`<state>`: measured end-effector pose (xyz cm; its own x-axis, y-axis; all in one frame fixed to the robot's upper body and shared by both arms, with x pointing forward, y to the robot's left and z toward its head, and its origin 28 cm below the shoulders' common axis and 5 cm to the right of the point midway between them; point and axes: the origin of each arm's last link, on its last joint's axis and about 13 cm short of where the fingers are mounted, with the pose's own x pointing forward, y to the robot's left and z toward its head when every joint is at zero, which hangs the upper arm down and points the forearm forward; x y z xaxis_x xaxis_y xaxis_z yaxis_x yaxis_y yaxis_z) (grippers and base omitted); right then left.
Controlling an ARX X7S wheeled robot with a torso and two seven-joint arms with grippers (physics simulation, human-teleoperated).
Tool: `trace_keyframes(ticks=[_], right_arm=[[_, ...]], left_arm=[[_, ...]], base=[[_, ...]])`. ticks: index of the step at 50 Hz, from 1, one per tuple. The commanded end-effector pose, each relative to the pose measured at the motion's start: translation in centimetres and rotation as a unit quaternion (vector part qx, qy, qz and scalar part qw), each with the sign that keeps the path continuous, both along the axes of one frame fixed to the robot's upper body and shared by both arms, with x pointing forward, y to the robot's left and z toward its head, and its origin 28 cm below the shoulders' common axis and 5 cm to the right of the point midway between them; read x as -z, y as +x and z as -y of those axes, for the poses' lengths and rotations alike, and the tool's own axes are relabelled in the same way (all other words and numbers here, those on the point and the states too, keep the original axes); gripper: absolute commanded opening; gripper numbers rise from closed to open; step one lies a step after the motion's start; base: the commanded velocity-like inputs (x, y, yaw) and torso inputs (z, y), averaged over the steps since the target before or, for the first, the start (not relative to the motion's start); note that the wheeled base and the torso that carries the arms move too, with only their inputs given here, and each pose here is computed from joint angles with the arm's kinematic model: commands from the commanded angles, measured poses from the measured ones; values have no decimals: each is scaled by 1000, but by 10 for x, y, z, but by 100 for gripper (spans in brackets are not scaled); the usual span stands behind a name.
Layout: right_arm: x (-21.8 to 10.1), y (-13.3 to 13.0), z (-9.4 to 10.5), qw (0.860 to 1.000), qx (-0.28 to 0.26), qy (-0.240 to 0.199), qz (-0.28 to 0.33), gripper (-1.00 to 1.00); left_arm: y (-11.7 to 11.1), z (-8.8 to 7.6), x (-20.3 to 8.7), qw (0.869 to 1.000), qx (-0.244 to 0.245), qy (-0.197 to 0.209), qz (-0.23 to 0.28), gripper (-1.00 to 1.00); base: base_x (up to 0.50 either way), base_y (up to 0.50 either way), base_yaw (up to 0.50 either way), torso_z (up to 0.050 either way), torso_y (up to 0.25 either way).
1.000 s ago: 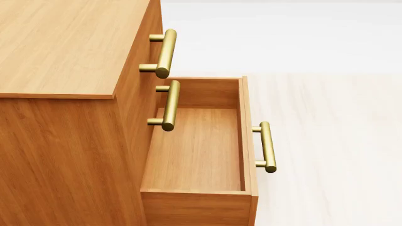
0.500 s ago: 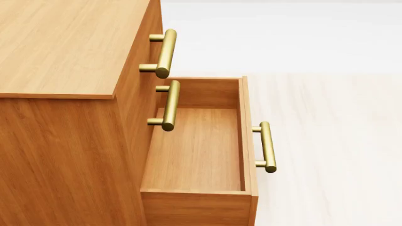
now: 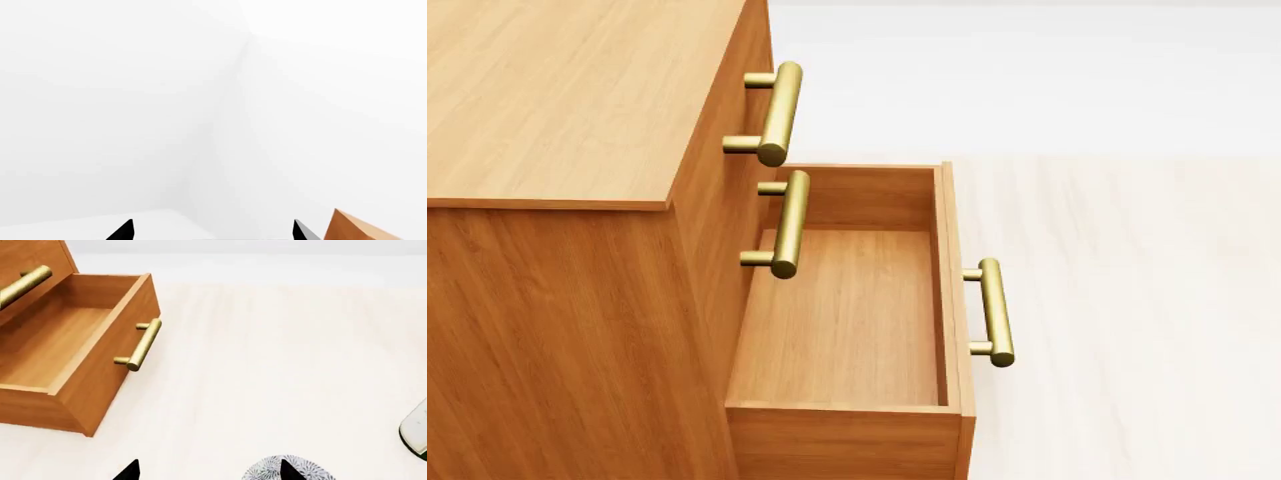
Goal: Put the bowl on top of the cabinet.
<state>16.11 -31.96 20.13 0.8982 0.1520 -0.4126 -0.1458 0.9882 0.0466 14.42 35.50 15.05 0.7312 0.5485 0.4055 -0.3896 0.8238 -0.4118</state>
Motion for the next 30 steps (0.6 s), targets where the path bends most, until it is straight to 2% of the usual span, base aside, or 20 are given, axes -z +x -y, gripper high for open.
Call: trace_keyframes(ticks=[1,15,30], right_arm=[[-19,-18,18,995,-12,3,-95,100],[-25,-16,28,985,-6,-12,-169,100],[-21,-6,26,986,-9,-15,-164,100]], left_arm=[[1,1,1,1000,2,3,-3,100],[1,1,1,1000,3,4,-3,100],[1,1,1,1000,2,3,-5,100]], base=[[0,0,0,0,0],[0,0,0,0,0],[0,0,0,0,0]])
